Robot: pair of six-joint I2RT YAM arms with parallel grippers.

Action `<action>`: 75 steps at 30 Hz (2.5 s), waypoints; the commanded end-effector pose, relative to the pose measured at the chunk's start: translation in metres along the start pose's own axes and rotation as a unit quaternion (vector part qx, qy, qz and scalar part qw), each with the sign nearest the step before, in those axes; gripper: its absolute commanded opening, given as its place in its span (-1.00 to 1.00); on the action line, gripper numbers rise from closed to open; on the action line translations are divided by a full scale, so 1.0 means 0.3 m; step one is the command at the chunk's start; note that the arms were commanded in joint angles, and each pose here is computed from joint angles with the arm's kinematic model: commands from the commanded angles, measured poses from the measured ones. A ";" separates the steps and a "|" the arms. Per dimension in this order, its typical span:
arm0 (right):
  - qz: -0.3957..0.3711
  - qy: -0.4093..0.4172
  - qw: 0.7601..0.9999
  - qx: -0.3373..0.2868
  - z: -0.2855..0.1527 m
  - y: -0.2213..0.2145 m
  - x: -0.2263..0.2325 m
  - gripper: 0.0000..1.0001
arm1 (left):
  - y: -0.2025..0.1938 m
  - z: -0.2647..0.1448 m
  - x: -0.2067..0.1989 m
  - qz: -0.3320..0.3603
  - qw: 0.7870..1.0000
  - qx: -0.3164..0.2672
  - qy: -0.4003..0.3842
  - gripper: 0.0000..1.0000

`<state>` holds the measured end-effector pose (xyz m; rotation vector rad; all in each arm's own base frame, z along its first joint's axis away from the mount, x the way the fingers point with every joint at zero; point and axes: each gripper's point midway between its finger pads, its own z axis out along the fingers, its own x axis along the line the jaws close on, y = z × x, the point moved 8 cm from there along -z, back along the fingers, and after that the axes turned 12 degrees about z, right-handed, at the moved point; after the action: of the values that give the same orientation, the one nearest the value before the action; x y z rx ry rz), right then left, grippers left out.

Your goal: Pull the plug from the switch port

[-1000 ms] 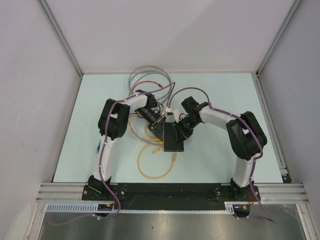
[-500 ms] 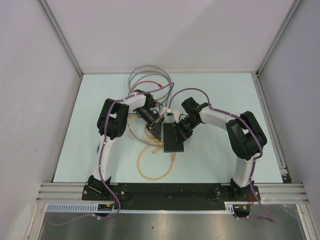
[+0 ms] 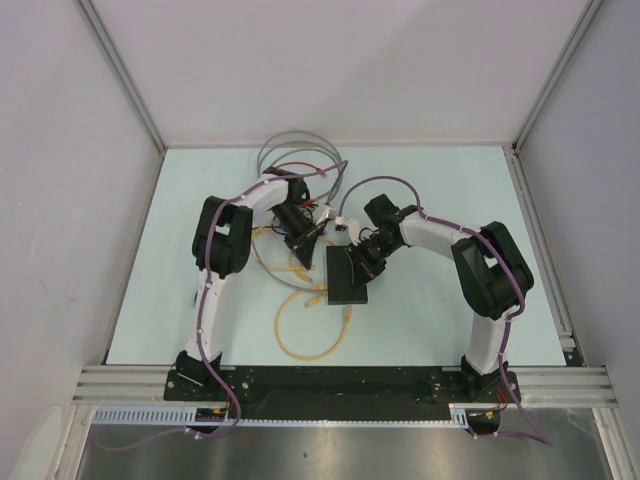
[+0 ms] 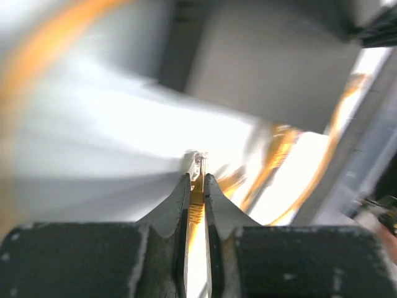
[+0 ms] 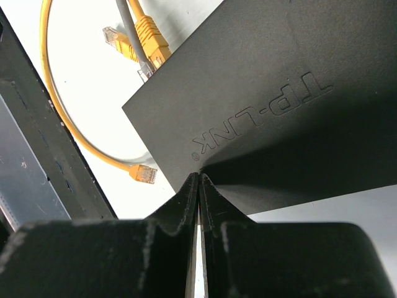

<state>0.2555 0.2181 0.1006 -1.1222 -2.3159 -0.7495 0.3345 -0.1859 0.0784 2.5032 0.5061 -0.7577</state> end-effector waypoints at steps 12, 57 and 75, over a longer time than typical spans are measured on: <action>0.012 -0.093 0.994 0.063 0.061 -0.099 -0.129 -0.85 | 0.113 -0.509 0.237 0.063 0.888 0.005 0.455 -1.00; -0.189 -0.165 0.965 -0.071 -0.107 -0.182 0.059 0.44 | -0.074 0.055 -0.273 0.047 0.991 -0.104 0.068 0.28; -0.085 -0.341 0.923 -0.158 -0.204 -0.043 -0.168 0.27 | 0.135 0.167 -0.296 0.073 0.992 -0.099 -0.017 0.18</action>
<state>0.2380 0.1573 0.0916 -1.2405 -2.9563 -0.7677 0.2581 -0.2403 0.0889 2.3926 0.4503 -0.6460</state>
